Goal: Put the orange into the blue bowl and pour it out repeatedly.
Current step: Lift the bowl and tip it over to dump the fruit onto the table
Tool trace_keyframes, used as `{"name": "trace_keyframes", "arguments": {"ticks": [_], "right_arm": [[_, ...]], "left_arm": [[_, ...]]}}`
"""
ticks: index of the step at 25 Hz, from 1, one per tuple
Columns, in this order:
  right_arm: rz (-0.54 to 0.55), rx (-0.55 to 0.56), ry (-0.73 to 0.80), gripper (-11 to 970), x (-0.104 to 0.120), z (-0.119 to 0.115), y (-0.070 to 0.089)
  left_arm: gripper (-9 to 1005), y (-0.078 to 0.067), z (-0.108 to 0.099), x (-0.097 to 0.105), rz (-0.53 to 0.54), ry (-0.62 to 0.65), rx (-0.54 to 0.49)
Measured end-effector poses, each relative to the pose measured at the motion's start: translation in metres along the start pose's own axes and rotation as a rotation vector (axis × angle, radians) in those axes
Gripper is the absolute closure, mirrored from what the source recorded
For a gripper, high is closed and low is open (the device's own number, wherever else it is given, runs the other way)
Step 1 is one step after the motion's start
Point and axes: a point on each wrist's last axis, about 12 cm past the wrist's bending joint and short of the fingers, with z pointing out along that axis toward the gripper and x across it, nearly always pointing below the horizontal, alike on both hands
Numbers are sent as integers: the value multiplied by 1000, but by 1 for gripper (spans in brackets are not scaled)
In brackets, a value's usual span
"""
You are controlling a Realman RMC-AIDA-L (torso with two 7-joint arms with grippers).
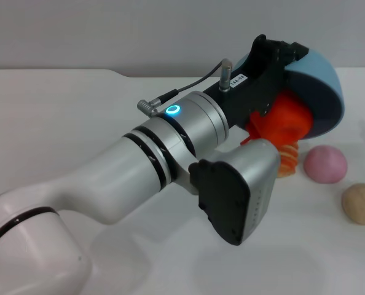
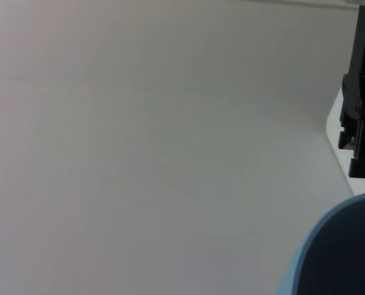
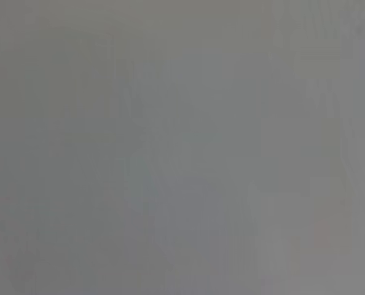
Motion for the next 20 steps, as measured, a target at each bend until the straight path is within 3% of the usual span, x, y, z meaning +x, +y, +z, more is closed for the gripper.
{"name": "trace_keyframes", "arguments": {"ticks": [4, 12, 17, 20], "right_arm": [[-1, -5, -3, 224, -1, 2, 1], [-3, -15, 1, 223, -2, 7, 4], [-2, -14, -3, 223, -3, 9, 4], [0, -14, -3, 223, -3, 9, 4]], "left_arm": [[997, -1, -4, 0, 32, -10, -68], [997, -15, -9, -6, 114, -36, -89], [997, -18, -10, -5, 114, -32, -91], [997, -17, -7, 0, 45, 0, -65]]}}
